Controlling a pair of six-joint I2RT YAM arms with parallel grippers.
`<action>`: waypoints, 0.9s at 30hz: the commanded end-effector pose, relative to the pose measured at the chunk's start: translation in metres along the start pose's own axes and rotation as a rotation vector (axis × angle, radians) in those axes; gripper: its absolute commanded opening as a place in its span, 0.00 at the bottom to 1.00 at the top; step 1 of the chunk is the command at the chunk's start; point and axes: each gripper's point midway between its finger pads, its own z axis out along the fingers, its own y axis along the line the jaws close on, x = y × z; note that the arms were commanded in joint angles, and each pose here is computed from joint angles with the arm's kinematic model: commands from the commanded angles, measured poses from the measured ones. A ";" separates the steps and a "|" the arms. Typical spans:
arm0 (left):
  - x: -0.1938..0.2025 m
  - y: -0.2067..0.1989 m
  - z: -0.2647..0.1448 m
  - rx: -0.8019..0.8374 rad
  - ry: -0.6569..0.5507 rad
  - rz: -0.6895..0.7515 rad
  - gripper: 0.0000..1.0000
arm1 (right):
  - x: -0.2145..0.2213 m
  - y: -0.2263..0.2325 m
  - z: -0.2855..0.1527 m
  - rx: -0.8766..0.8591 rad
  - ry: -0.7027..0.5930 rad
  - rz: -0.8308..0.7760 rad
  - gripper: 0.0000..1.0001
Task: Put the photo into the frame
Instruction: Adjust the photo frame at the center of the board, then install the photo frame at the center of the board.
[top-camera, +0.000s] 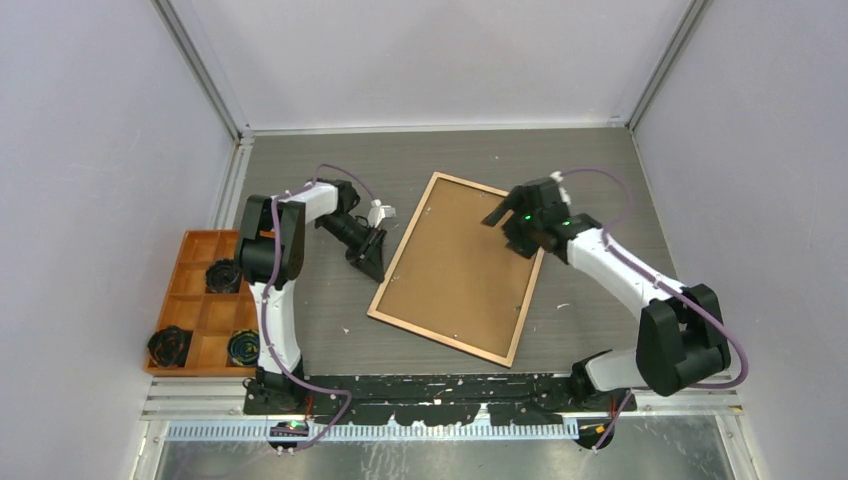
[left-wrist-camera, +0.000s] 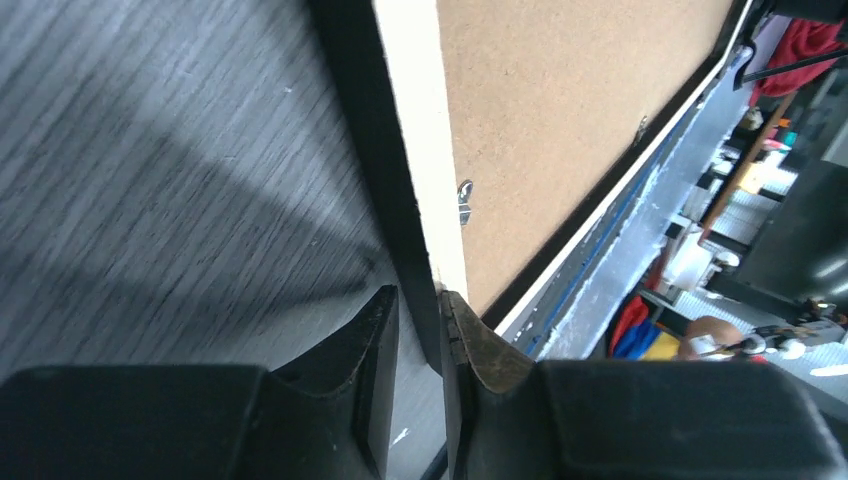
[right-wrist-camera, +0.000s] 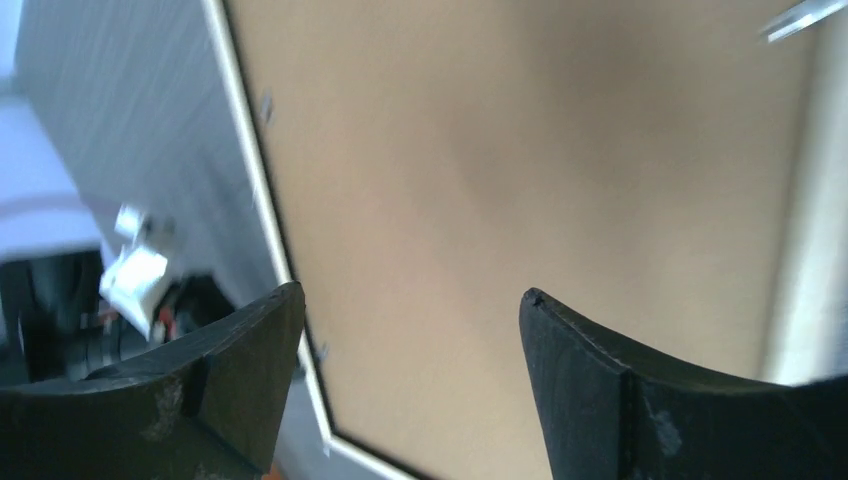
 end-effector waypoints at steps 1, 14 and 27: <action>-0.004 0.008 0.004 -0.006 -0.007 -0.033 0.21 | 0.052 0.060 -0.008 -0.155 0.014 0.006 0.80; 0.000 0.009 0.006 -0.003 -0.005 -0.044 0.15 | 0.206 0.140 0.028 -0.303 0.252 -0.025 0.75; 0.000 0.009 0.006 -0.005 -0.004 -0.044 0.14 | 0.248 0.150 0.050 -0.296 0.373 0.019 0.70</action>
